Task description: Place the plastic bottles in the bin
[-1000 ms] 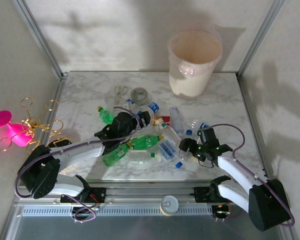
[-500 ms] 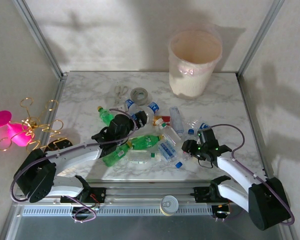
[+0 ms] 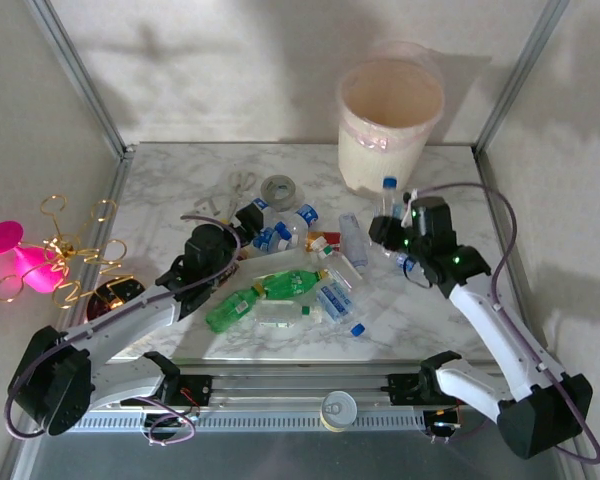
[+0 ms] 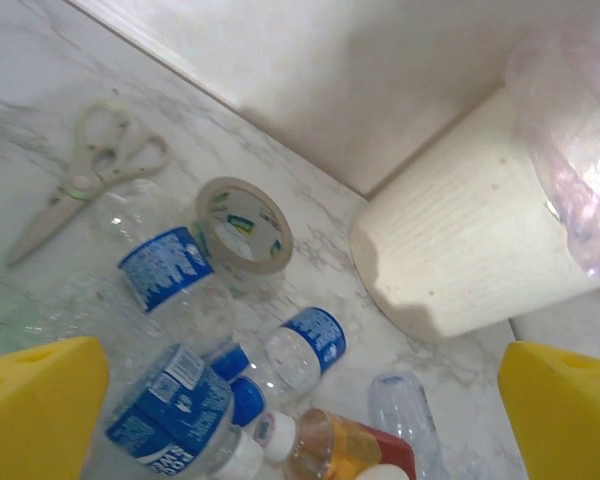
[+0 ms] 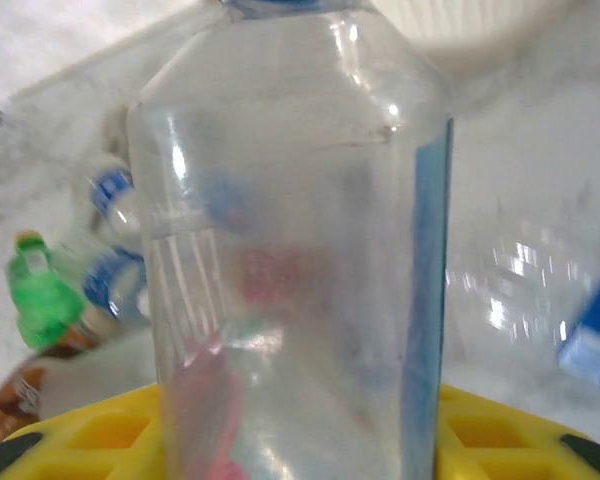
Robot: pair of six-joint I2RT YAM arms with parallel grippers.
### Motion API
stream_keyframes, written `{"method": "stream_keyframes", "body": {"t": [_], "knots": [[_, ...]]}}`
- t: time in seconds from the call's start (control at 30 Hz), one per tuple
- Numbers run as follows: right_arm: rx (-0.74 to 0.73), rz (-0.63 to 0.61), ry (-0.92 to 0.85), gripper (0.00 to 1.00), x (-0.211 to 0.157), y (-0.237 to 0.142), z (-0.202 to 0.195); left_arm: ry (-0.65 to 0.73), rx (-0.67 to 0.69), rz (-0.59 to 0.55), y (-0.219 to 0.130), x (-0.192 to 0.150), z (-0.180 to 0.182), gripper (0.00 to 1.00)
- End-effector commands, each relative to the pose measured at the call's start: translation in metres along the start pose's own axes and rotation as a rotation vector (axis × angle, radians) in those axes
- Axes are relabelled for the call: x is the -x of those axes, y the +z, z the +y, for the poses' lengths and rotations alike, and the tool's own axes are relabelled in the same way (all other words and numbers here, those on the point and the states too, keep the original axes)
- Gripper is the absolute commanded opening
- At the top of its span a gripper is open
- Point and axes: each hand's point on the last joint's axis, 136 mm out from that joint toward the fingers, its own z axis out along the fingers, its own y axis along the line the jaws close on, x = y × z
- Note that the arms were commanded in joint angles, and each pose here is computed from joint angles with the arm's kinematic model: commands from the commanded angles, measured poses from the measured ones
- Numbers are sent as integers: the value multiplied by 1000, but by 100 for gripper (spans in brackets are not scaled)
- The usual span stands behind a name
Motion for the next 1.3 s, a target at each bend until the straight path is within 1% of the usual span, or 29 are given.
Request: {"method": "stream_keyframes", "body": {"t": [0.0, 0.13, 0.27, 0.37, 0.43, 0.53, 0.57, 0.6, 0.7, 0.8, 0.9, 0.93, 1.0, 1.07, 1.13, 1.2, 1.27], "knots": [[-8, -124, -119, 47, 57, -3, 20, -29, -2, -7, -10, 3, 10, 100], [16, -260, -190, 47, 126, -2, 48, -21, 38, -1, -23, 0, 29, 100], [28, -333, -208, 46, 188, 13, 58, -32, 64, -9, -35, -2, 45, 100], [24, -359, -207, 46, 228, 30, 58, -41, 77, -22, -44, -1, 54, 100], [4, -373, -198, 46, 252, 44, 52, -46, 84, -31, -50, 1, 59, 100], [-20, -368, -181, 46, 278, 69, 38, -51, 90, -51, -57, 5, 63, 100], [-28, -362, -172, 46, 283, 77, 33, -51, 92, -56, -59, 6, 65, 100], [-40, -334, -161, 46, 282, 96, 24, -50, 97, -62, -61, 7, 67, 100], [-58, -301, -140, 46, 284, 125, 9, -45, 109, -79, -67, 11, 72, 100], [-75, -279, -133, 46, 279, 147, -1, -46, 117, -94, -72, 12, 76, 100], [-80, -264, -125, 47, 273, 160, -7, -51, 127, -107, -77, 14, 81, 100], [-78, -261, -125, 48, 272, 163, -8, -51, 131, -108, -78, 14, 82, 100], [-76, -262, -132, 55, 273, 164, -6, -52, 135, -111, -81, 15, 84, 100], [-84, -277, -144, 66, 279, 157, -5, -52, 141, -115, -83, 16, 86, 100], [-88, -310, -160, 82, 290, 143, 1, -51, 145, -121, -84, 17, 87, 100], [-88, -341, -172, 92, 298, 126, 6, -54, 149, -127, -85, 17, 89, 100], [-84, -367, -180, 97, 304, 109, 12, -61, 149, -134, -84, 17, 89, 99]]}}
